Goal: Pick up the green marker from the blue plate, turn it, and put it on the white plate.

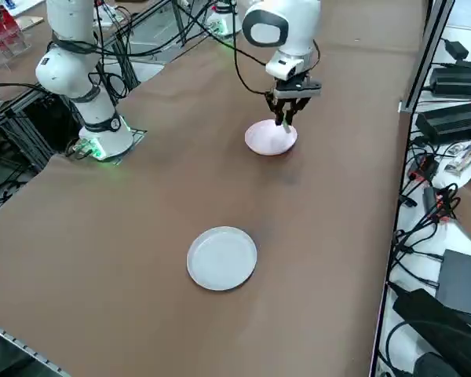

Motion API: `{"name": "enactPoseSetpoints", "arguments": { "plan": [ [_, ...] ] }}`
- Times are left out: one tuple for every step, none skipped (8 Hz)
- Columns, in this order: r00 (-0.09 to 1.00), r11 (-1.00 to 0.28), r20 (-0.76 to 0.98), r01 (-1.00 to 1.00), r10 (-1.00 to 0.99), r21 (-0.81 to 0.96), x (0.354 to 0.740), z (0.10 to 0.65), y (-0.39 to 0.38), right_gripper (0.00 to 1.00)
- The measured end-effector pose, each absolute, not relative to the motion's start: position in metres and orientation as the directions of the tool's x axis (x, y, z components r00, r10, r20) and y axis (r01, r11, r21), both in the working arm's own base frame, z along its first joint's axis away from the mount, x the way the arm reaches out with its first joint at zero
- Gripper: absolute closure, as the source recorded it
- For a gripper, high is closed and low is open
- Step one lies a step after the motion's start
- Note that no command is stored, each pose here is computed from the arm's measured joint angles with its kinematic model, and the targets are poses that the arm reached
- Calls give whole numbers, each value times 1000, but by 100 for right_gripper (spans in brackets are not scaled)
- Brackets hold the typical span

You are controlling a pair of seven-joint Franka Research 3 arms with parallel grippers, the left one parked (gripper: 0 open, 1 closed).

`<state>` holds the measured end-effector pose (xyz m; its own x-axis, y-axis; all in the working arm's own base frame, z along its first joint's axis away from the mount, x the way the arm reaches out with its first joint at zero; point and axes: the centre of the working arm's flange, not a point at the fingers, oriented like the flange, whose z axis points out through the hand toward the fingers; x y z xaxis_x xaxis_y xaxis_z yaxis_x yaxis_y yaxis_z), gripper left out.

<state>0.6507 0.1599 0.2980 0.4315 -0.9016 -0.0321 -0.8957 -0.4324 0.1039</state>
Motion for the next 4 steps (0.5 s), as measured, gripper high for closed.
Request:
{"name": "enactPoseSetpoints", "arguments": {
  "plan": [
    [379,-379,-25,-920,-925,102,647,290,164,83],
    [331,-331,-18,-939,-944,98,643,283,168,83],
    [298,-298,-13,-950,-955,96,639,277,171,83],
    [275,-275,-10,-956,-961,100,634,269,174,83]
  ]
}}
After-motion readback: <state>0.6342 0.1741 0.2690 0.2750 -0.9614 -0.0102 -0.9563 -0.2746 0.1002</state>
